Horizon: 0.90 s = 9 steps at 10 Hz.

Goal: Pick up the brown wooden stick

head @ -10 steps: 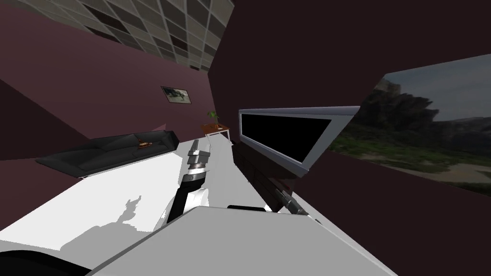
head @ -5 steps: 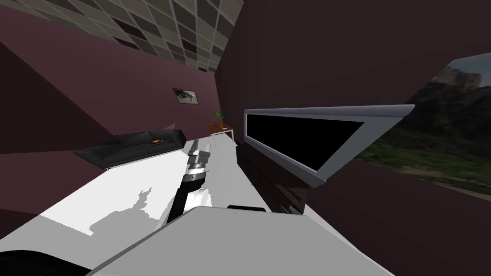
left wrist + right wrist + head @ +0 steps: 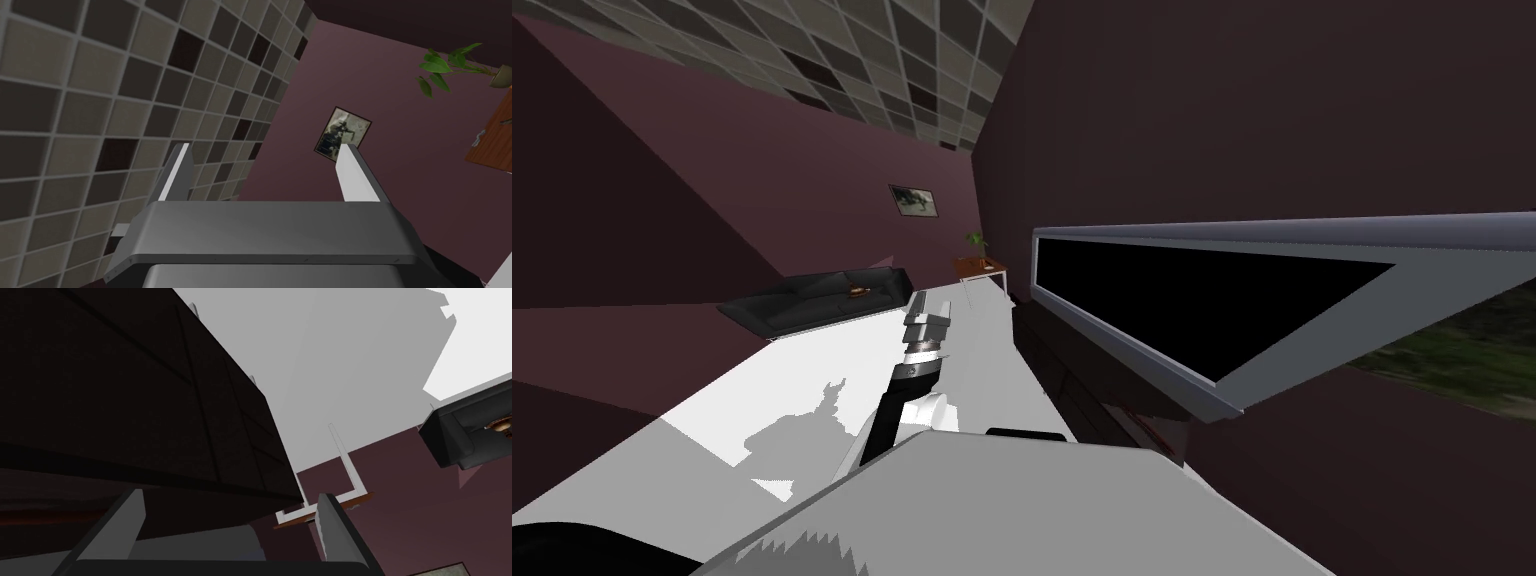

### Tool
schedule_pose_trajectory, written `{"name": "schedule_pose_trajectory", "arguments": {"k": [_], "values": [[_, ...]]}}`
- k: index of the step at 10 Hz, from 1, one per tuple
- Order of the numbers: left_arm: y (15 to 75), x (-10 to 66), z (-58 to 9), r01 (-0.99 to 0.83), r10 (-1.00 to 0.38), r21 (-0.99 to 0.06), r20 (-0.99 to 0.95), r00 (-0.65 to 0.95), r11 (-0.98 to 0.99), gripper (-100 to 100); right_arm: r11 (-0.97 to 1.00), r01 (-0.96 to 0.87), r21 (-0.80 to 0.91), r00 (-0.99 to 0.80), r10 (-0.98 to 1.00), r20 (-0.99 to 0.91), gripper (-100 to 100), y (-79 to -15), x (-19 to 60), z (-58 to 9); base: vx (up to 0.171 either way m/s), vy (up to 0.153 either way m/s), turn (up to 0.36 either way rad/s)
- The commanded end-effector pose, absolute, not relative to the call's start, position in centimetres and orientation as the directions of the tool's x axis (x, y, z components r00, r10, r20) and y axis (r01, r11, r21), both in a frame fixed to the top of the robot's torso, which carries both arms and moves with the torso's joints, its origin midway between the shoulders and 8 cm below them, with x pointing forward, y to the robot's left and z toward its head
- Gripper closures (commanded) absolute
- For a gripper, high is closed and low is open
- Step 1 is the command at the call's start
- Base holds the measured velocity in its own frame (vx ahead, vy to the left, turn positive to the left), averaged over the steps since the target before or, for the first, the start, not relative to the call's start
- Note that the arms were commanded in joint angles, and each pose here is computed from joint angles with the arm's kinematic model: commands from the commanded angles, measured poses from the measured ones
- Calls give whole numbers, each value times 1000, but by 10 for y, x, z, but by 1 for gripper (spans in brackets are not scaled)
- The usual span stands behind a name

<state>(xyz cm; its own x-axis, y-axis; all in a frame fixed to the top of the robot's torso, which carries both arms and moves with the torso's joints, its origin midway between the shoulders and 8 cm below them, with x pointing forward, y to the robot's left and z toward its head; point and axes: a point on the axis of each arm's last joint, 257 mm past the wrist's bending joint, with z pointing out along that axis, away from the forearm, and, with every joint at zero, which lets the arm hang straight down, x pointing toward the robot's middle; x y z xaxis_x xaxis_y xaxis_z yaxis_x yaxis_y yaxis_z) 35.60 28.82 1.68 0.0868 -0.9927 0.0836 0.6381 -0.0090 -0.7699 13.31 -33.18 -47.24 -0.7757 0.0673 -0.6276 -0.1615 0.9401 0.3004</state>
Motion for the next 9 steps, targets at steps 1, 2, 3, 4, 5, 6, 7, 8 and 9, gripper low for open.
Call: {"name": "schedule_pose_trajectory", "arguments": {"k": [1, 2, 3, 4, 5, 6, 7, 8, 9], "values": [[288, 356, 17, 638, -993, -770, 84, 87, -9, 0, 954, -179, 241, -817, -7, -577, -100, -355, 106, -489, 83, 50, 149], [288, 356, 17, 638, -993, -770, 84, 87, -9, 0, 960, -201, 195, -843, -68, -533, -100, -372, 83, -499, 123, 83, 220], [288, 356, 17, 638, -993, -770, 84, 87, -9, 0, 964, -220, 147, -869, -125, -479, -100, -394, 57, -508, 169, 96, 272], [288, 356, 17, 638, -993, -770, 84, 87, -9, 0, 964, -220, 147, -869, -125, -479, -100, -394, 57, -508, 133, 53, 39], [288, 356, 17, 638, -993, -770, 84, 87, -9, 0, 964, -243, 104, -887, -177, -427, -100, -414, 35, -514, 123, 40, 82], [288, 356, 17, 638, -993, -770, 84, 87, -9, 0, 964, -243, 104, -887, -177, -427, -100, -414, 35, -514, 91, 18, 63], [288, 356, 17, 638, -993, -770, 84, 87, -9, 0, 961, -269, 67, -898, -225, -379, -100, -432, 16, -517, 93, 24, 133], [288, 356, 17, 638, -993, -770, 84, 87, -9, 0, 956, -292, 27, -908, -267, -324, -100, -454, -5, -520, 134, 55, 201], [288, 356, 17, 638, -993, -770, 84, 87, -9, 0, 949, -315, -6, -912, -305, -274, -100, -474, -23, -520, 158, 34, 128]]}}
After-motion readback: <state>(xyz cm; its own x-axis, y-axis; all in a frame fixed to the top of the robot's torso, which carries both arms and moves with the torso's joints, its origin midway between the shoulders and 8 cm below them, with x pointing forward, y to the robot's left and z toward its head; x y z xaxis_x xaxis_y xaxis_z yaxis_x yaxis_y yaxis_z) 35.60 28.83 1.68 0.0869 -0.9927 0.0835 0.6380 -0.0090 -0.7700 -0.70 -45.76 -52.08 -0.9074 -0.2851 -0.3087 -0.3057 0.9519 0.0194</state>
